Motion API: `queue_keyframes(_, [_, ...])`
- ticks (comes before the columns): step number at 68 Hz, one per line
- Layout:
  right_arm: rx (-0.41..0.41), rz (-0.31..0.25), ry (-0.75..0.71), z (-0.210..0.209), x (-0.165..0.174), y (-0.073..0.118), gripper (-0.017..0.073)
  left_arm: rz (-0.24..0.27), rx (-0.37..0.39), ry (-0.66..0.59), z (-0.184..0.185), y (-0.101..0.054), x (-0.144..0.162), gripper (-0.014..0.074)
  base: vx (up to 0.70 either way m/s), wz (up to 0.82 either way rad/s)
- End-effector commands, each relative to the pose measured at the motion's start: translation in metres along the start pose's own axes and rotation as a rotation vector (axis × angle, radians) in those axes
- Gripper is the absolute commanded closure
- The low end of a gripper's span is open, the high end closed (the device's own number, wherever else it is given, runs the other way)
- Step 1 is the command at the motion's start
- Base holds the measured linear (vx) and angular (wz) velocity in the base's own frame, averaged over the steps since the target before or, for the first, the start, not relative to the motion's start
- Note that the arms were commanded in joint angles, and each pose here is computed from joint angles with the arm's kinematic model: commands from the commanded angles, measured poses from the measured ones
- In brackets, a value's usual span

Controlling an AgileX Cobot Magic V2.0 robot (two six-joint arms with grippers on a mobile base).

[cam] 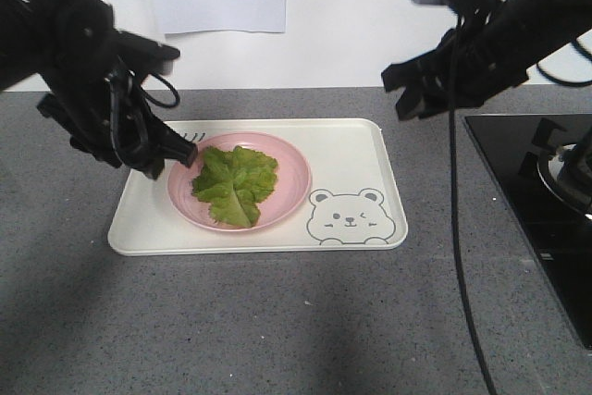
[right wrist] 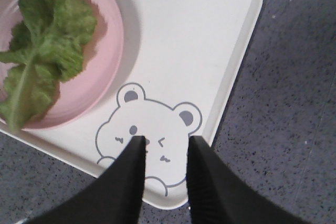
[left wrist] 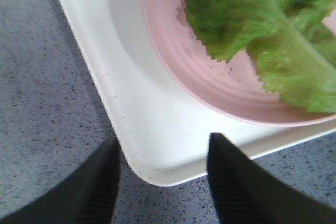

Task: Transfer vegetables to tray and serve
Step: 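Open both grippers and raise them away from the tray edges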

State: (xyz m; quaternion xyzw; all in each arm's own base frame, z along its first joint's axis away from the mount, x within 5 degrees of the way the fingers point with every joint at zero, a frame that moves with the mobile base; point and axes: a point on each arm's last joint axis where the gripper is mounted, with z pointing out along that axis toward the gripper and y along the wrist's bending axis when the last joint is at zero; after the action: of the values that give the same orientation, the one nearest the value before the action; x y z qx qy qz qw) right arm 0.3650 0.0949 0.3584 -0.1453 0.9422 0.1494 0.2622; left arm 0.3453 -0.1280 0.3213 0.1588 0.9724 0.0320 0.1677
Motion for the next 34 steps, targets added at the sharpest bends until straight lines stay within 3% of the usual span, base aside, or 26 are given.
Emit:
queue_keyframes(1, [0.010, -0.056, -0.187, -0.046, -0.010, 0.012, 0.0516, -0.024, 0.004, -0.189, -0.049, 0.006, 0.000, 0.0391, 0.00, 0.00])
queue_keyframes(5, [0.016, -0.091, -0.226, -0.057, -0.010, 0.014, 0.0575, -0.033, 0.009, -0.248, -0.062, 0.008, 0.001, 0.0476, 0.00, 0.00])
queue_keyframes(12, [0.022, -0.120, -0.281, -0.077, -0.008, 0.020, 0.0568, -0.043, 0.020, -0.371, -0.089, 0.011, 0.005, 0.0603, 0.00, 0.00])
queue_keyframes(21, [0.037, -0.194, -0.357, -0.106, -0.002, 0.028, 0.0568, -0.064, 0.057, -0.540, -0.129, 0.014, 0.015, 0.0602, 0.00, 0.00])
queue_keyframes(34, [0.049, -0.225, -0.485, -0.130, 0.035, 0.036, 0.0568, -0.080, 0.097, -0.783, -0.171, 0.018, 0.044, 0.0602, 0.00, 0.00])
